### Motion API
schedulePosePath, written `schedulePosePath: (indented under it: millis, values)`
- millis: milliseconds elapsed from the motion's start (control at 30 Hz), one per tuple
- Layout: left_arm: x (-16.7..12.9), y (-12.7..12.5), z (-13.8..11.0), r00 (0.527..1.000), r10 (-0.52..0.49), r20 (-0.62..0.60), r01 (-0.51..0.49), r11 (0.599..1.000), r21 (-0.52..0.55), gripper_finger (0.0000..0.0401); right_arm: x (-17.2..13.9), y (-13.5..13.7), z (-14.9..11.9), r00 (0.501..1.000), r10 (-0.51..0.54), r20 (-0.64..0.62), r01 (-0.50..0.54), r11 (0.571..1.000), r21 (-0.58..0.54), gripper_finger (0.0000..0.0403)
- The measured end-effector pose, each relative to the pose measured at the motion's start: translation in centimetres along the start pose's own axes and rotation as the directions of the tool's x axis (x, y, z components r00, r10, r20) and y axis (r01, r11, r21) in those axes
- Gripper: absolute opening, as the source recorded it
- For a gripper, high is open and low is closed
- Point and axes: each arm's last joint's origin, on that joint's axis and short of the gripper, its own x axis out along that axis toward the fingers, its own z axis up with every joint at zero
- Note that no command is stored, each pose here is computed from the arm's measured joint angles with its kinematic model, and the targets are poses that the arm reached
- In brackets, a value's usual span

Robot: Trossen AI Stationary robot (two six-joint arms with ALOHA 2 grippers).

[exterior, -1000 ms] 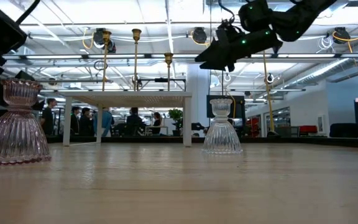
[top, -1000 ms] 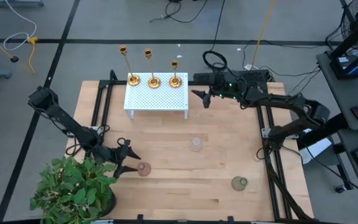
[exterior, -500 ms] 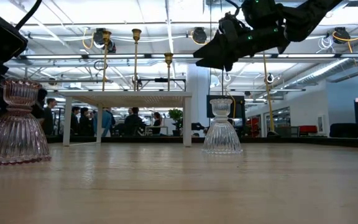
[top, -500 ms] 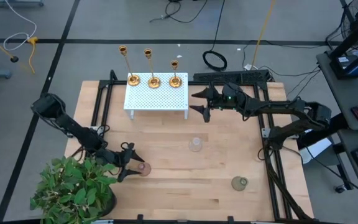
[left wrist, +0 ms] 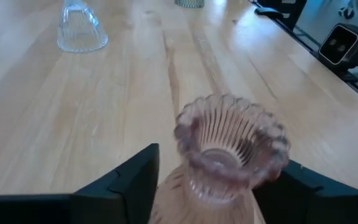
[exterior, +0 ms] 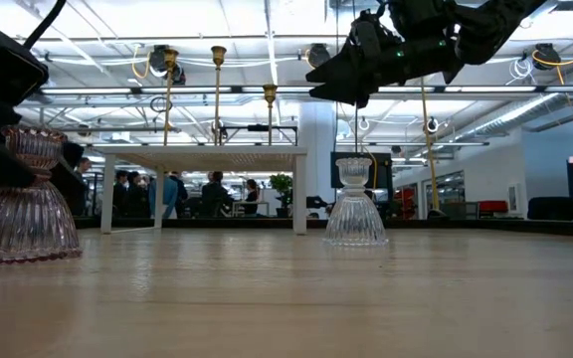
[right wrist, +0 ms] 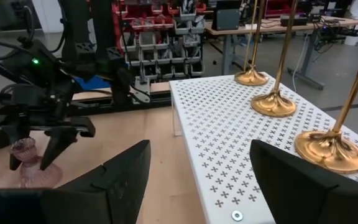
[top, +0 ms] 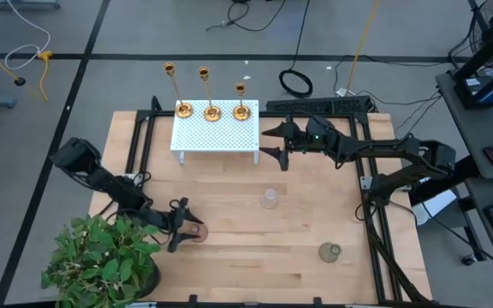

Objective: Pick & Place candle stick holders
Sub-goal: Put the pink candle holder on the shelf

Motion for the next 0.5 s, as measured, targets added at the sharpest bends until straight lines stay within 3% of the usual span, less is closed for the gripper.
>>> schedulePosePath:
  millis: [300, 500]
  values:
    - [0.33, -0.3, 0.46, 1.0, 0.002, 0.016, -0.002, 1.0, 0.022, 0.0134, 0.0, -0.01, 0.0, 1.0, 0.0, 0.0, 0.0, 1.0, -0.001, 0.027]
    - [0.3, -0.31, 0.91, 0.997, 0.031, 0.069, -0.031, 1.0, -0.005, 0.0131, 0.0, -0.01, 0.01, 1.0, 0.0, 0.0, 0.0, 1.0, 0.0, 0.027]
